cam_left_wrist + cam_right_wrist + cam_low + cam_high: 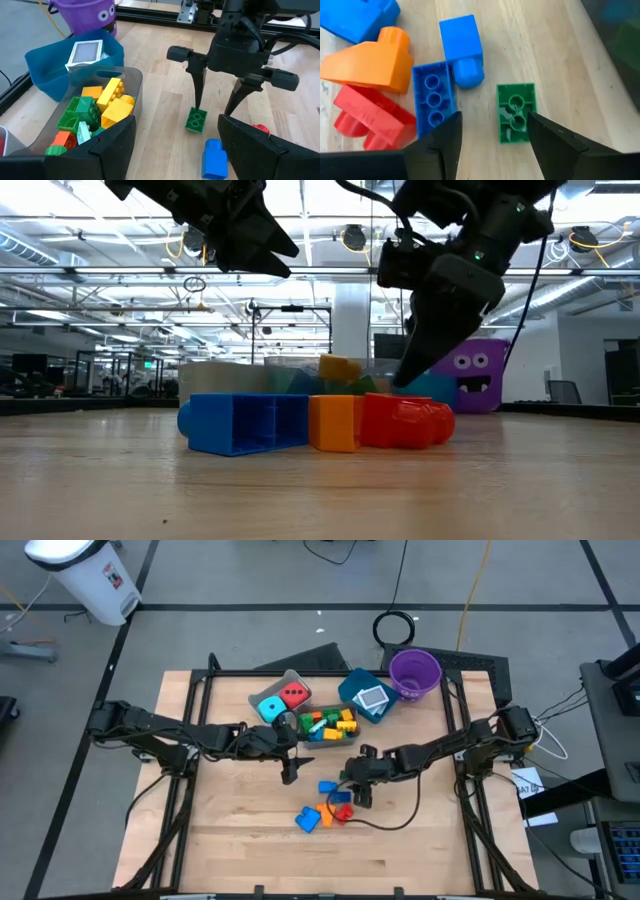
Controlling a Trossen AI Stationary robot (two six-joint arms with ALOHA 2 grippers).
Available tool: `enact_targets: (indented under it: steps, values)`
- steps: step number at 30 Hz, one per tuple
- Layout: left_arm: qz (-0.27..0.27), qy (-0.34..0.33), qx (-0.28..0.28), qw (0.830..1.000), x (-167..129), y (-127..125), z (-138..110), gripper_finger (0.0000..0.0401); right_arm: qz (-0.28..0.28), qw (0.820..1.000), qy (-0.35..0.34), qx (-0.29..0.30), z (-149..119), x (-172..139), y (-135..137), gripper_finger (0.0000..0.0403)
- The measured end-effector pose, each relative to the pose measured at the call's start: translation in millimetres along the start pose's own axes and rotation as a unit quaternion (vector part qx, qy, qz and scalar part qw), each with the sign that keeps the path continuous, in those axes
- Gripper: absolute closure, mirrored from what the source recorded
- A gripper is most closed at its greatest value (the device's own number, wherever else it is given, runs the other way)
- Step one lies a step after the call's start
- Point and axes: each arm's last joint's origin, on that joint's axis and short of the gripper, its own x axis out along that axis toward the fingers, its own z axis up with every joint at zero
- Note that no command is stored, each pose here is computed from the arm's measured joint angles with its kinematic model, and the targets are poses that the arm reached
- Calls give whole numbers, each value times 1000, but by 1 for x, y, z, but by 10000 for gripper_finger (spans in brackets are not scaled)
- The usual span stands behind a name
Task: Pick & Place Toys
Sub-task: Put the green block into the black bin
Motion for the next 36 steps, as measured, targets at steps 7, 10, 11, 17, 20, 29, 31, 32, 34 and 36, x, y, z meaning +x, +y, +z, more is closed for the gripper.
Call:
enact_targets:
  steps: [7,10,11,17,20,29,31,32,34,36]
  values:
    - [0,0,0,1000,0,0,0,116,6,999,-25,-29,-22,12,-7,212]
    - [0,0,0,1000,0,0,0,116,5,999,-38,-37,-30,16,-13,214]
    - [0,0,0,1000,0,0,0,116,3,998,-43,-36,-32,17,-16,214]
    - [0,0,0,1000,0,0,0,116,2,997,-77,-19,-41,22,-30,216]
    - [0,-1,0,1000,0,0,0,116,-4,997,-74,-14,-46,23,-35,216]
    - [0,-1,0,1000,0,0,0,116,-7,996,-85,-2,-49,24,-41,217]
    - [0,-1,1,1000,0,0,0,116,-7,996,-85,-2,-49,24,-41,224]
    - [0,-1,1,1000,0,0,0,116,-7,996,-85,-2,-49,24,-41,230]
    - [0,-1,0,1000,0,0,0,116,-5,996,-92,-4,-48,24,-41,243]
    - [0,-1,0,1000,0,0,0,116,-3,994,-105,-8,-45,23,-40,258]
